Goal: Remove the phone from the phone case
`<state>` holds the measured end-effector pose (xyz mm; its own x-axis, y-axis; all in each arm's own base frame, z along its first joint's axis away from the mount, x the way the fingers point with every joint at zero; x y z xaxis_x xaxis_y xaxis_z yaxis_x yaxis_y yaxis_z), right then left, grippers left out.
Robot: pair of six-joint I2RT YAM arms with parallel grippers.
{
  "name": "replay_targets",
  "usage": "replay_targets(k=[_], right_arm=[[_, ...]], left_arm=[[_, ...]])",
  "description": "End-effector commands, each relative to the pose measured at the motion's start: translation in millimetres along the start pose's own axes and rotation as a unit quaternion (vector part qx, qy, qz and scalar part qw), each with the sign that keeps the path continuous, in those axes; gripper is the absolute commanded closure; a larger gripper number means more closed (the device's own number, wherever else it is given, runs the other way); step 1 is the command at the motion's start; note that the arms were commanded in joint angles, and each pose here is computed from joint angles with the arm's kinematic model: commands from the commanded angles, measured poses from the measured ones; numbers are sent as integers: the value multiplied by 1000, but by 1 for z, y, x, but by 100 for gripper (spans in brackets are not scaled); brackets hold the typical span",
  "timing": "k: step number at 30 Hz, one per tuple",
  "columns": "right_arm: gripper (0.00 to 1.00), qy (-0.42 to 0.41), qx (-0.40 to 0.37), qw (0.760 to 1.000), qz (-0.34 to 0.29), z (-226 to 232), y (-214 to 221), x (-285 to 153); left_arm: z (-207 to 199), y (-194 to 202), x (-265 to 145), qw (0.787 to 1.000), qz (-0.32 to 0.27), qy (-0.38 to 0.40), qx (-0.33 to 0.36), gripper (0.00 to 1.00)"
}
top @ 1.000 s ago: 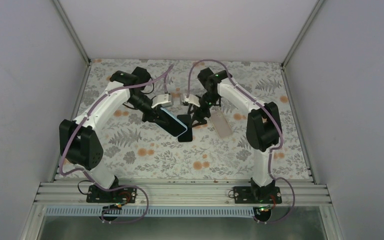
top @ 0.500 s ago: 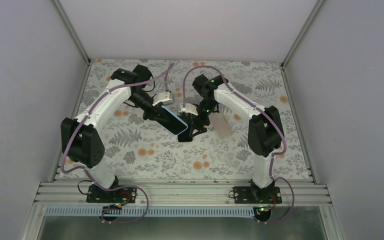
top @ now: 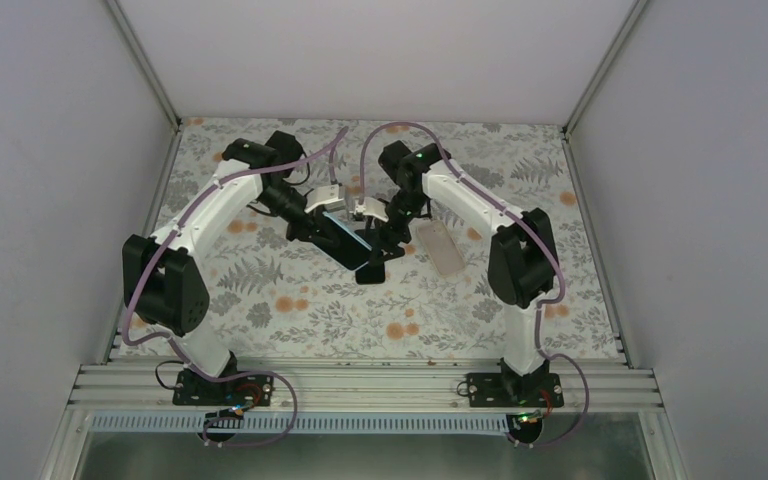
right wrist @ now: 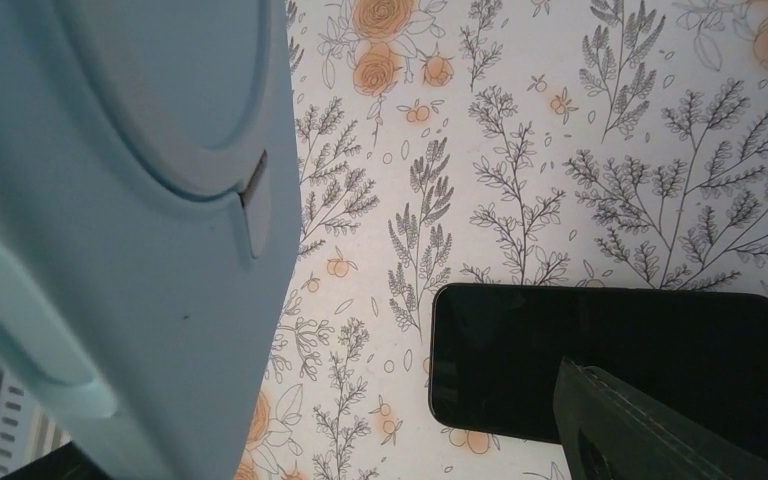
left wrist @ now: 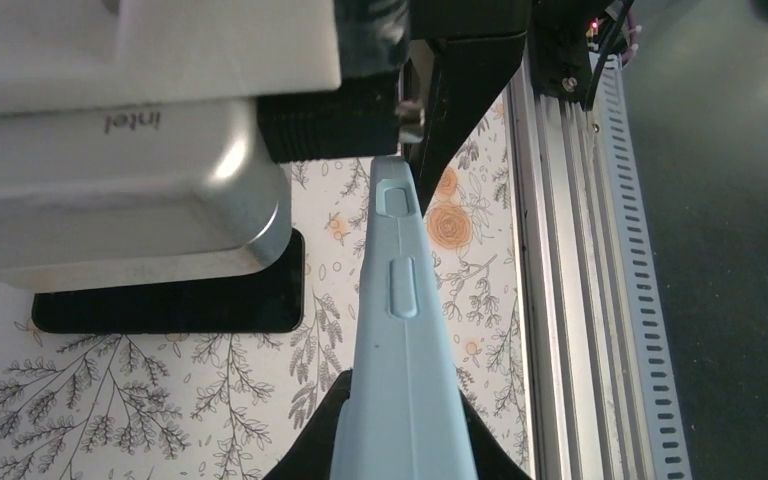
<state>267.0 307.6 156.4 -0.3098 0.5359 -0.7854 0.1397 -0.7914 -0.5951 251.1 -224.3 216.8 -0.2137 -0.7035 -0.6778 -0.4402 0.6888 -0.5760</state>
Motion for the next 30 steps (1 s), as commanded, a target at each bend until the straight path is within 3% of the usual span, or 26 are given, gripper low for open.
replay_targets(k=[1,30], right_arm=[[14,-11,7,1000,-4,-4,2,6],[14,34,11,999,-9,-42,24,-20]], left_arm=[[-18,-12,-10,999,-31,13,27,98],[-30,-12,-13,998,-38,14,40,98]])
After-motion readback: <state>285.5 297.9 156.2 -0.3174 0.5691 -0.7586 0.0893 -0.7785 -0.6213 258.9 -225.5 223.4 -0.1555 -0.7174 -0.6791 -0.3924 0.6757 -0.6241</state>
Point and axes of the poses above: each gripper's point midway between its finger pads, its own x axis out along the fingers, its own z axis along the line the jaws close on, y = z × x, the point moved 1 cm from there along -x, back along the fingers, and after that the axes turned 11 degrees about -x, right-handed, at the moved point
